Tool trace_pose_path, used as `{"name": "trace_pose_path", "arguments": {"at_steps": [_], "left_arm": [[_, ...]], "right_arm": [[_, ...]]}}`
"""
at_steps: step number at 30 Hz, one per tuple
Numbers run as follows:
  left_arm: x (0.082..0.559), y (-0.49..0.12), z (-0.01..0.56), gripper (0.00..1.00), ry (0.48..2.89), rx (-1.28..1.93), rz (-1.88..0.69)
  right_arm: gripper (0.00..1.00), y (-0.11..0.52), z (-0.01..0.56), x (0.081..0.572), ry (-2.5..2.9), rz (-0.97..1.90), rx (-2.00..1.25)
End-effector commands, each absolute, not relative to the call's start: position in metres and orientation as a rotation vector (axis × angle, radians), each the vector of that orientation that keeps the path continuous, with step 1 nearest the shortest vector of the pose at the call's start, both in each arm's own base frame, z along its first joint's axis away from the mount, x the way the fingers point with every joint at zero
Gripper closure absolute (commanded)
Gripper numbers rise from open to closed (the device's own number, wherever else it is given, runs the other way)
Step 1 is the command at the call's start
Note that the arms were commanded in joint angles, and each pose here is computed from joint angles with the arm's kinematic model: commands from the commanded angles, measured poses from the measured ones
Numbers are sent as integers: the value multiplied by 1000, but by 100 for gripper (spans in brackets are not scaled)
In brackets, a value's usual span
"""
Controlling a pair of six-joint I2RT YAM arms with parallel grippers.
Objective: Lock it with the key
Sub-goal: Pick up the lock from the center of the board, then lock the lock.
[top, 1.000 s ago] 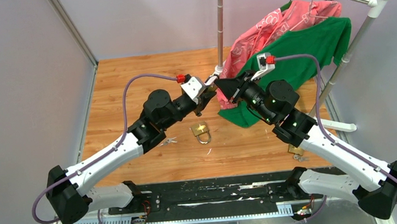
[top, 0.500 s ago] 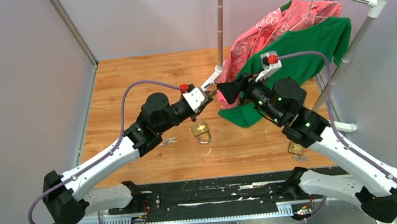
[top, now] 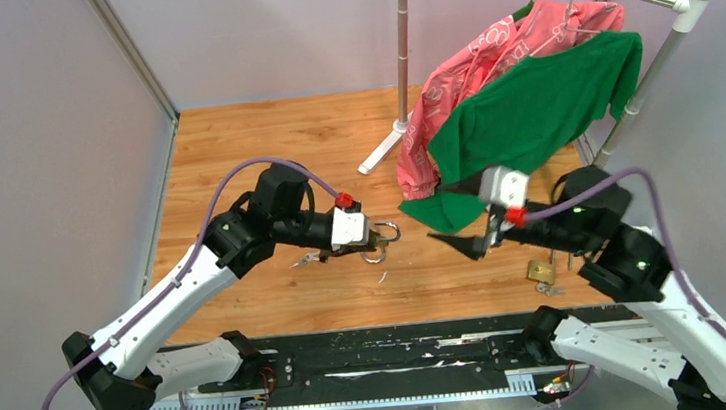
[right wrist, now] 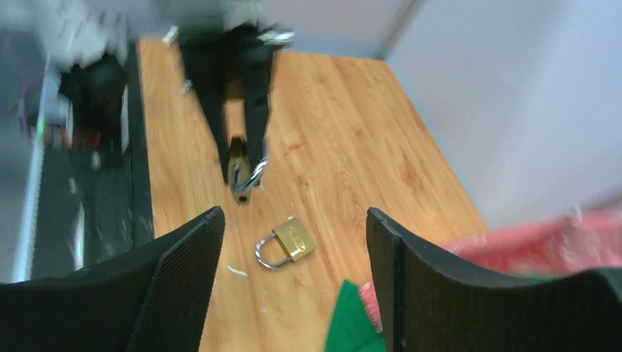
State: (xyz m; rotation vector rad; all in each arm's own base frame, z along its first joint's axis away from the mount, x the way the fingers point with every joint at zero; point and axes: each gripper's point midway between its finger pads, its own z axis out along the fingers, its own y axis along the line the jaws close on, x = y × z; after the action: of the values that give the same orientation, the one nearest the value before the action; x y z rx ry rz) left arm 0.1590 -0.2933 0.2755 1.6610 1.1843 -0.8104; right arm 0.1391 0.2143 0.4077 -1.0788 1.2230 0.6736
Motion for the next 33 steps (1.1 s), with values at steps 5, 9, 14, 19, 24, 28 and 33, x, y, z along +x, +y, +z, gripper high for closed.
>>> {"name": "trace_pose_path", "arguments": {"at_steps": [5,9,14,19,24,28,33], "left_arm": [[124,-290,286,100,1284,1625,-1072],[125,-290,284,100,1304,1626,-1081],[125,-291,282,100,1328,1622,-1090],[123,-290,284,100,1316,1630,-1098],[123,-288,286,100,1258,1665,-1063],[123,-285,288,100,1248,1674,-1037],[138,-285,289,100,1287,1622,-956]], "right_arm": [[28,272,362,101,483,545,-1604],[30,287,353,102,319,404,-1701],[32,299,339,109,275,289,-1787],[49,297,329,114,299,240,-1844],[71,292,326,119,419,267,-1841],[77,282,319,133,650,283,-1790],[79,275,314,139,1041,442,-1611]]}}
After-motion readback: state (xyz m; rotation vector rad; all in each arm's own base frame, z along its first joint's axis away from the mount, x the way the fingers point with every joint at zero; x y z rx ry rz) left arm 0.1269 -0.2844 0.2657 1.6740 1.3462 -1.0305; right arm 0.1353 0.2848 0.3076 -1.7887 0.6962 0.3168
